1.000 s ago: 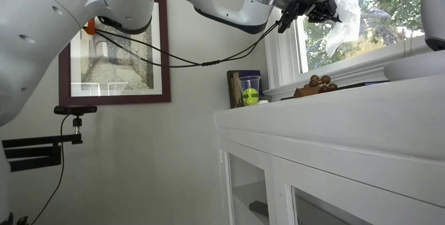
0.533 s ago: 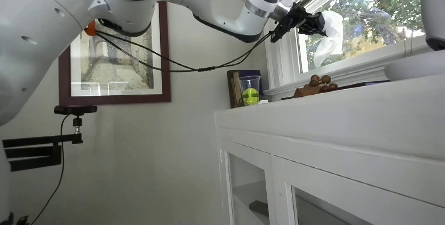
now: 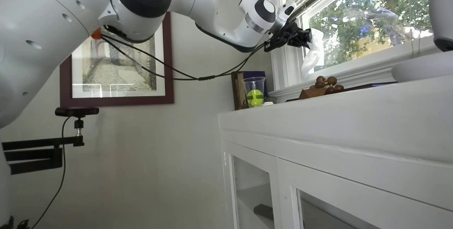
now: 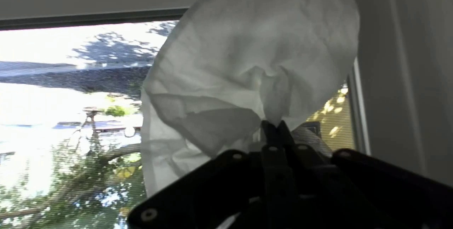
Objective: Use the tissue to wipe the window
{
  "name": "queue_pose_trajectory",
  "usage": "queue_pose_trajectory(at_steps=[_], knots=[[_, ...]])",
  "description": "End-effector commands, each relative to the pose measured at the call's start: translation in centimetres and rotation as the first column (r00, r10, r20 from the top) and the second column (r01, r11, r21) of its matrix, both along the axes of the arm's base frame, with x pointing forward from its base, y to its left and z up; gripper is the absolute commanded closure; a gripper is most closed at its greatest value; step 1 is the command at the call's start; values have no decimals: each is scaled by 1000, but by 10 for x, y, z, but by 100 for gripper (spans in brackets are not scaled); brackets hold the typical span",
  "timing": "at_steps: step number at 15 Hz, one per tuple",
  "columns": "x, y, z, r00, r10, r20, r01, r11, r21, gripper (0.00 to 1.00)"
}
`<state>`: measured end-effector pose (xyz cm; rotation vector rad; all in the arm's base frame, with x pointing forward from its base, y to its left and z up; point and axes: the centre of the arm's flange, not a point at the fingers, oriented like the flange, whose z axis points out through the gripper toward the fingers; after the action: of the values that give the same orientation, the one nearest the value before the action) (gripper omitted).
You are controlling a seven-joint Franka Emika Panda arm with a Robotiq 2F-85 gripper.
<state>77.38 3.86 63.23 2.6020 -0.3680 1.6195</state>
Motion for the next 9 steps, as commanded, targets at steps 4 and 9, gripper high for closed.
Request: queue_pose_trajectory(at_steps=[4,9], knots=[[24,31,3,986,165,13,-165,986,6,100],[7,3,-6,996,55,-71,-55,998,3,100]])
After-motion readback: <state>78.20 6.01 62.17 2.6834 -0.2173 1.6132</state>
